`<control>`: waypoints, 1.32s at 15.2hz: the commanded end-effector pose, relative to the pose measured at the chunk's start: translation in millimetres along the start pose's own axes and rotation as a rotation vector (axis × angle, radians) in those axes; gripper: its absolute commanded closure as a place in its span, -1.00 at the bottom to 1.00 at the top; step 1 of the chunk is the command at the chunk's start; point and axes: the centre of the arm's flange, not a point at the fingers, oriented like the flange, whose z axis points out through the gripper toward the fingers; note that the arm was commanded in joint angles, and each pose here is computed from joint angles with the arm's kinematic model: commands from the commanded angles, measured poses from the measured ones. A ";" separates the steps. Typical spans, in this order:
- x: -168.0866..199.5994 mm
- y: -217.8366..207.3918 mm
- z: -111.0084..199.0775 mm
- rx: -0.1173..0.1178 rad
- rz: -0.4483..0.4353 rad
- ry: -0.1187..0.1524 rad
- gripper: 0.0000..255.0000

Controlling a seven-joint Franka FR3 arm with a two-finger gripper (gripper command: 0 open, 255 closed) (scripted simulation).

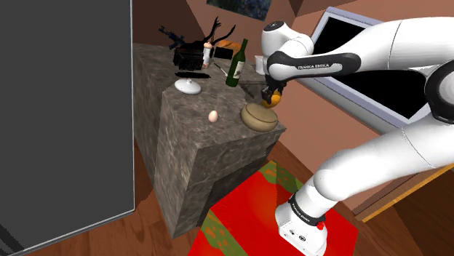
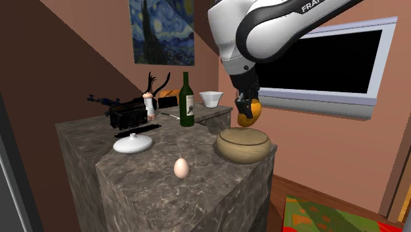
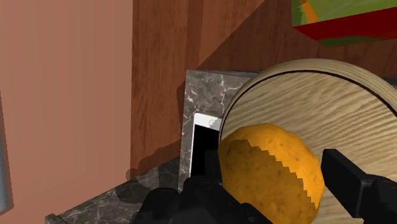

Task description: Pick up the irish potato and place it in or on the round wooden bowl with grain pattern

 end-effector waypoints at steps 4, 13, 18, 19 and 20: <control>1.8 -13.6 22.1 0.000 0.000 0.000 1.00; 4.9 -32.7 51.7 0.000 0.000 0.000 1.00; 4.9 -32.8 51.7 0.000 0.000 0.000 1.00; 6.3 -34.0 52.8 0.000 0.000 0.000 -1.00; 3.9 -32.7 52.1 0.000 0.000 0.000 -1.00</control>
